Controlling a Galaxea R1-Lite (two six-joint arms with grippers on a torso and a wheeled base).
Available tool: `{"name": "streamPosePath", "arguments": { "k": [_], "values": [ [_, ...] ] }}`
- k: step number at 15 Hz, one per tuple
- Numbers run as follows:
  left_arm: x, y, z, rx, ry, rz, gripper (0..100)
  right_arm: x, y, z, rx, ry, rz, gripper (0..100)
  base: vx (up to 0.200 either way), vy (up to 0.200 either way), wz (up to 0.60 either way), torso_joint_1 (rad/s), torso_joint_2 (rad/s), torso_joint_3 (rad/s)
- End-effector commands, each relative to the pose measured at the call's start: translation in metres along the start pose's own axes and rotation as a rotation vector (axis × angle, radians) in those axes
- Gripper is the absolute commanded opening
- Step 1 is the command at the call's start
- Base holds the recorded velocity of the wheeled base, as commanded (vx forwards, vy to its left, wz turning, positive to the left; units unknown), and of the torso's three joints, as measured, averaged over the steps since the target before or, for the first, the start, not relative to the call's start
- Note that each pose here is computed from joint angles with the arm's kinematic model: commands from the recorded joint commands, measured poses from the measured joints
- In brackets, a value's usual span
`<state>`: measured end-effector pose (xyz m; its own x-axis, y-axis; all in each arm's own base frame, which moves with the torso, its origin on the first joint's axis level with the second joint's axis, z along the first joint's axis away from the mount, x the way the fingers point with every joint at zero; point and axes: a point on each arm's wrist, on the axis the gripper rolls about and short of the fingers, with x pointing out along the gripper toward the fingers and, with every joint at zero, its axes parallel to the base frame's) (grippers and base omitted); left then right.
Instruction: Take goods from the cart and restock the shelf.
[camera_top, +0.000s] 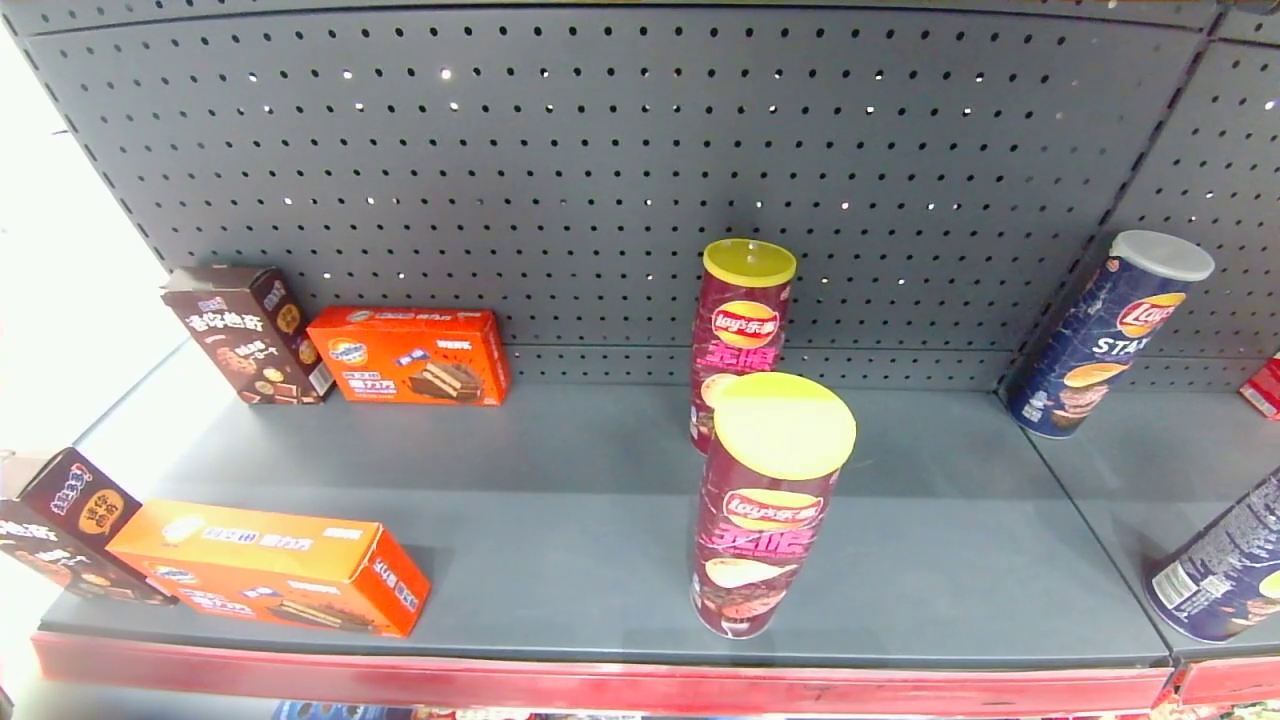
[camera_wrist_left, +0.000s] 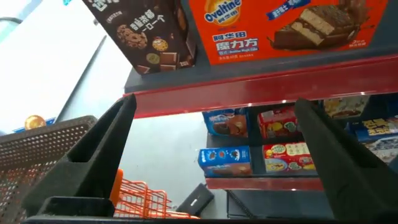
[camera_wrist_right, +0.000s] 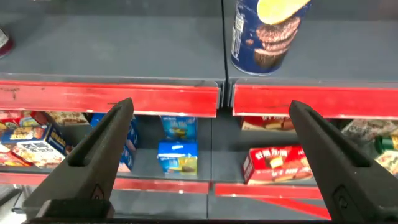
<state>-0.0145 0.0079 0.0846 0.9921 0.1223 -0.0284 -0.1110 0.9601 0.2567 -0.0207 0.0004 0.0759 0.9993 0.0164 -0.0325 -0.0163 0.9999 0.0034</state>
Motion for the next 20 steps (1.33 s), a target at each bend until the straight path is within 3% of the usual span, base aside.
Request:
{"name": "streamPosePath", "arguments": {
  "k": [1,3,4,6,7,9,10,11,12,13,16,17,19,20],
  "values": [
    [0.002,0.000,0.000,-0.010,-0.006,-0.107,100,-0.002,0.000,0.000,-0.002,-0.022,0.002,100,0.000,0.000,0.00,0.000,0.00,0.000],
    [0.004,0.000,0.001,-0.005,0.028,-0.073,100,-0.002,0.000,-0.001,-0.002,-0.020,0.004,100,0.000,0.000,0.00,0.000,0.00,0.000],
    [0.005,-0.001,0.001,-0.010,0.072,0.043,100,-0.002,0.000,-0.001,-0.002,-0.020,0.002,100,0.000,0.000,0.00,0.000,0.00,0.000],
    [0.003,-0.002,0.001,-0.024,0.104,0.199,100,-0.002,0.000,-0.001,-0.002,-0.020,0.002,100,0.000,0.000,0.00,0.000,0.00,0.000],
    [0.001,-0.003,0.001,-0.045,0.097,0.226,100,-0.002,0.000,-0.001,-0.002,-0.020,0.002,100,0.000,0.000,0.00,0.000,0.00,0.000],
    [-0.005,-0.002,-0.001,-0.071,-0.027,0.088,100,-0.002,0.000,-0.001,-0.002,-0.020,0.002,100,0.000,0.000,0.00,0.000,0.00,0.000],
    [-0.006,-0.005,-0.001,-0.124,-0.057,0.001,100,-0.002,0.000,-0.001,-0.002,-0.020,0.002,100,0.000,0.000,0.00,0.000,0.00,0.000],
    [-0.008,-0.009,-0.005,-0.190,-0.054,-0.156,100,-0.002,0.000,0.000,-0.002,-0.022,0.004,100,0.000,0.000,0.00,0.000,0.00,0.000],
    [-0.009,-0.012,-0.009,-0.185,-0.043,-0.244,100,-0.002,0.000,-0.001,-0.002,-0.020,0.002,100,0.000,0.000,0.00,0.000,0.00,0.000],
    [-0.009,-0.012,-0.008,-0.170,-0.054,-0.234,100,-0.002,0.000,-0.001,-0.002,-0.020,0.002,100,0.000,0.000,0.00,0.000,0.00,0.000],
    [-0.009,-0.011,-0.007,-0.181,-0.052,-0.195,100,-0.002,0.000,0.000,-0.002,-0.022,0.002,100,0.000,0.000,0.00,0.000,0.00,0.000],
    [-0.009,-0.009,-0.008,-0.190,-0.041,-0.130,100,-0.002,0.000,-0.001,-0.002,-0.020,0.004,100,0.000,0.000,0.00,0.000,0.00,0.000],
    [-0.009,-0.009,-0.008,-0.206,-0.043,-0.133,100,-0.002,0.000,-0.001,-0.002,-0.020,0.002,100,0.000,0.000,0.00,0.000,0.00,0.000],
    [-0.009,-0.010,-0.007,-0.229,-0.045,-0.153,100,-0.002,0.000,-0.001,-0.002,-0.020,0.002,100,0.000,0.000,0.00,0.000,0.00,0.000]
  ]
}}
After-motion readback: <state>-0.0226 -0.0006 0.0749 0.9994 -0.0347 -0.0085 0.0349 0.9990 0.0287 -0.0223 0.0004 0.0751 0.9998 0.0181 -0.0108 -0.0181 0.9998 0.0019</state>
